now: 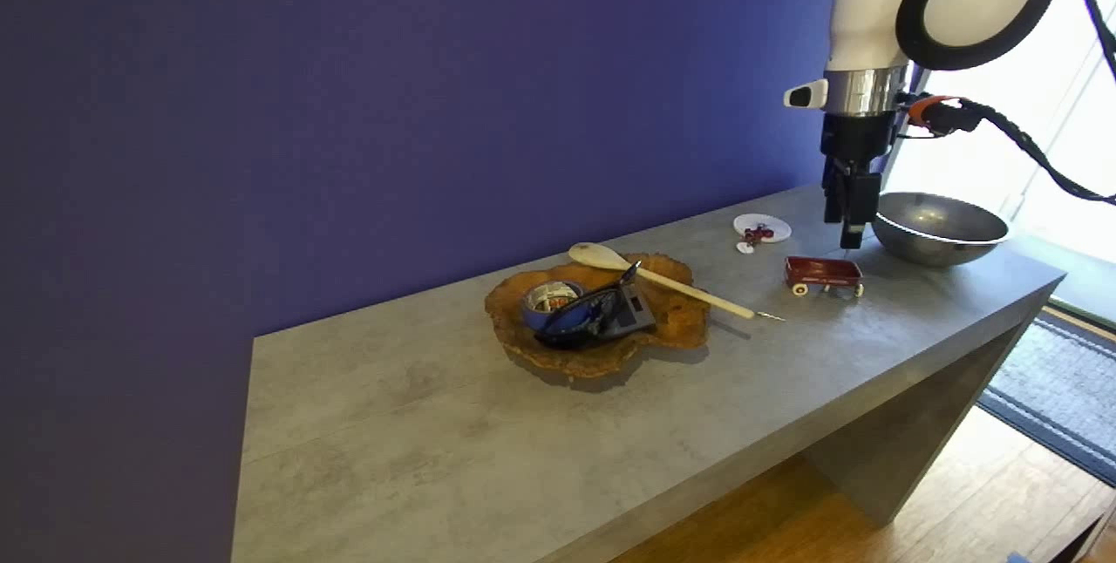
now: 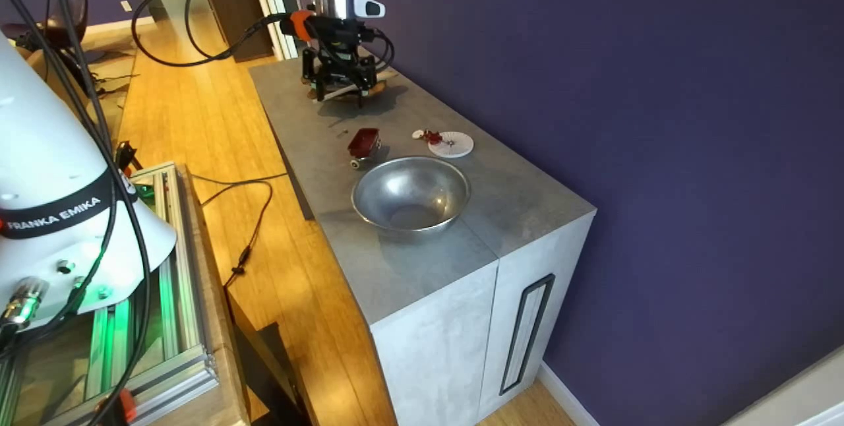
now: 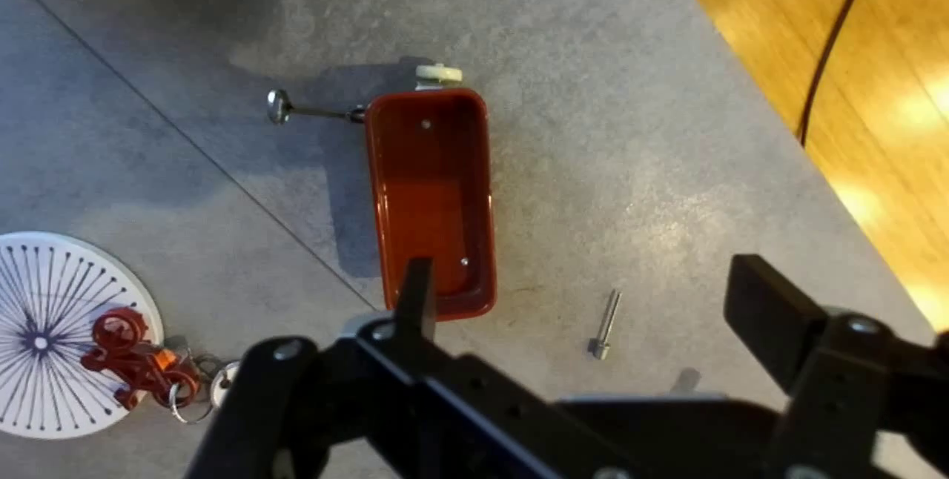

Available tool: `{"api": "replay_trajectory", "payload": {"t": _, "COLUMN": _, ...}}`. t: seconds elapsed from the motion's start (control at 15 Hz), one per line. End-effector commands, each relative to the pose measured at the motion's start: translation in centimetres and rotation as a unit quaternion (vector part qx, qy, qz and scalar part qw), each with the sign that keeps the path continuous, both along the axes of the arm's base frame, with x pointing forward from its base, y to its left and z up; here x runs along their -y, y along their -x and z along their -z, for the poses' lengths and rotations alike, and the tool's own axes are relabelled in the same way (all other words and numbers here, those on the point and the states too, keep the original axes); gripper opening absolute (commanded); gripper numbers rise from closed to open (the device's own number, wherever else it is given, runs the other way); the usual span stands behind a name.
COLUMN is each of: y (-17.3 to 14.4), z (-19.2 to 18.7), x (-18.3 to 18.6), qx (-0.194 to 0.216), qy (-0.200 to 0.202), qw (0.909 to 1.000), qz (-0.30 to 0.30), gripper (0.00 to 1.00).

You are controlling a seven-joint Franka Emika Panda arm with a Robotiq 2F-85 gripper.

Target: Turn the red wagon to the right then put the white object in the wagon

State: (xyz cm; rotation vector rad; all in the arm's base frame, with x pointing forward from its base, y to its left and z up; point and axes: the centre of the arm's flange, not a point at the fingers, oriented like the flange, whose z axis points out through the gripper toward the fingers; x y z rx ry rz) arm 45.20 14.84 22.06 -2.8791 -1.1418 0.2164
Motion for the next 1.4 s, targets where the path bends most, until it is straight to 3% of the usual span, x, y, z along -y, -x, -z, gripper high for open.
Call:
{"api": "replay_trajectory", "payload": {"t": 0.0, "y": -0.4, "z": 1.0, "x": 1.9, "qx": 0.004, "qy": -0.031, "qw": 0.9950, "qz": 0.095, "gripper": 1.00}}
{"api": "replay_trajectory", "payload": {"t": 0.27, "y": 0.1, "z": 1.5, "x": 3.9, "qx": 0.011, "qy": -0.038, "qw": 0.9792, "qz": 0.199, "gripper": 1.00}}
{"api": "replay_trajectory", "payload": {"t": 0.53, "y": 0.3, "z": 2.8, "x": 4.7, "qx": 0.052, "qy": -0.041, "qw": 0.9586, "qz": 0.277, "gripper": 1.00}}
{"api": "replay_trajectory", "payload": {"t": 0.87, "y": 0.6, "z": 4.6, "x": 4.7, "qx": 0.085, "qy": -0.024, "qw": 0.9634, "qz": 0.253, "gripper": 1.00}}
{"api": "replay_trajectory", "payload": {"t": 1.27, "y": 0.5, "z": 5.0, "x": 4.9, "qx": 0.067, "qy": -0.028, "qw": 0.9655, "qz": 0.250, "gripper": 1.00}}
{"api": "replay_trajectory", "payload": {"t": 1.33, "y": 0.4, "z": 5.1, "x": 4.7, "qx": 0.068, "qy": -0.017, "qw": 0.9694, "qz": 0.235, "gripper": 1.00}}
